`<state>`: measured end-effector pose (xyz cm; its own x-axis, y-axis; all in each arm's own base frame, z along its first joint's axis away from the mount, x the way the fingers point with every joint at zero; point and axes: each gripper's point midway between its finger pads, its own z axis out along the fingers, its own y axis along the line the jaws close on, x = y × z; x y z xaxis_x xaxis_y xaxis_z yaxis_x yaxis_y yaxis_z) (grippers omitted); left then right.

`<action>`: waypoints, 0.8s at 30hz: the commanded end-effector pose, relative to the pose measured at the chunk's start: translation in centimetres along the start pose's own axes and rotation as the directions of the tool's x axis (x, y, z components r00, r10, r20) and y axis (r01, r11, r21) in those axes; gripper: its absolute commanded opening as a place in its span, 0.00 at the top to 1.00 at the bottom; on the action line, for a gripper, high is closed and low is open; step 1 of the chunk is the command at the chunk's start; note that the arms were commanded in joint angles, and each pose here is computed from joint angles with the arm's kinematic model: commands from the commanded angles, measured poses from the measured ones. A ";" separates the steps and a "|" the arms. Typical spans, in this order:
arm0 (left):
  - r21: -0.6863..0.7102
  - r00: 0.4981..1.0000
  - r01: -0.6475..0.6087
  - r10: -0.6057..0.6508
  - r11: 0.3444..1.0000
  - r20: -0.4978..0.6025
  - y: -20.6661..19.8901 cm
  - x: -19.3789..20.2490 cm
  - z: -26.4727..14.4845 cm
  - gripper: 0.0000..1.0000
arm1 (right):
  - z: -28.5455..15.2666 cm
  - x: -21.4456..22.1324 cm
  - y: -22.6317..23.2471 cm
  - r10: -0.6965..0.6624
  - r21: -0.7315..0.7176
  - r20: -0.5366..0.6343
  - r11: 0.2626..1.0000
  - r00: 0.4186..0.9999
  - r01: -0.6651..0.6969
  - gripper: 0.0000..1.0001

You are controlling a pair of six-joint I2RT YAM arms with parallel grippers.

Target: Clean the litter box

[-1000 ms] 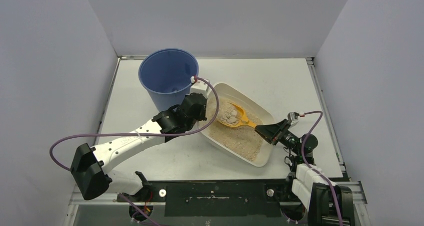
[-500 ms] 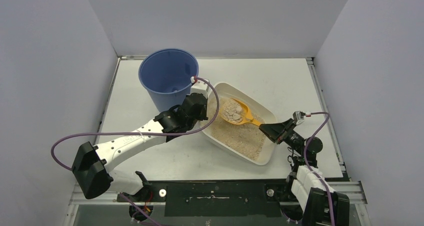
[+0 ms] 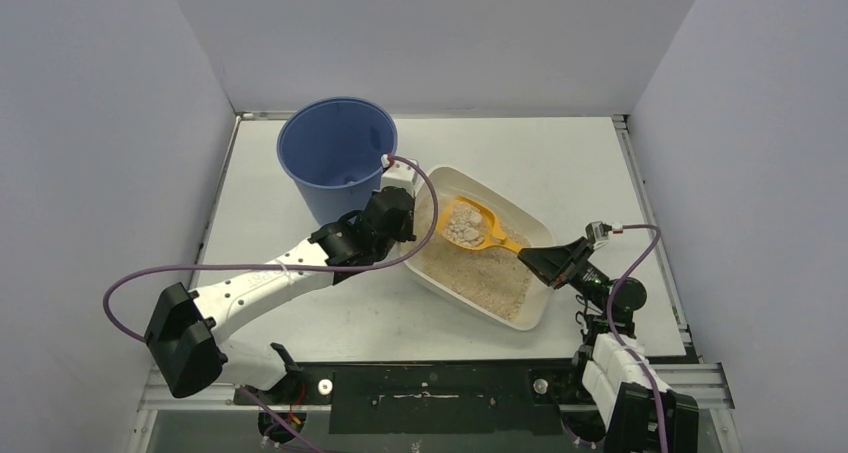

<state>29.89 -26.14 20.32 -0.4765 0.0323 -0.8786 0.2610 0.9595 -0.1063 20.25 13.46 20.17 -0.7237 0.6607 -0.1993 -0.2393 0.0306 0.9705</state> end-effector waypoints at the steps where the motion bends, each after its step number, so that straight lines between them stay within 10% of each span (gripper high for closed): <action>1: 0.094 0.972 0.160 -0.173 0.983 0.160 -2.2 -5.2 -0.3 1.00 | -1.5 2.2 -2.3 0.054 0.003 0.030 0.999 0.998 -0.054 1.00; 24: 0.132 0.981 0.137 -0.153 0.982 0.116 -3.7 -4.6 0.4 1.00 | -1.7 2.0 -2.0 0.068 0.008 0.022 0.998 0.997 -0.069 1.00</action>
<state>29.97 -26.82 18.83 -0.5074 0.0265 -0.8613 0.2577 0.9585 -0.1223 19.90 12.98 20.22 -0.7278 0.6615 -0.1809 -0.2188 0.0260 0.9754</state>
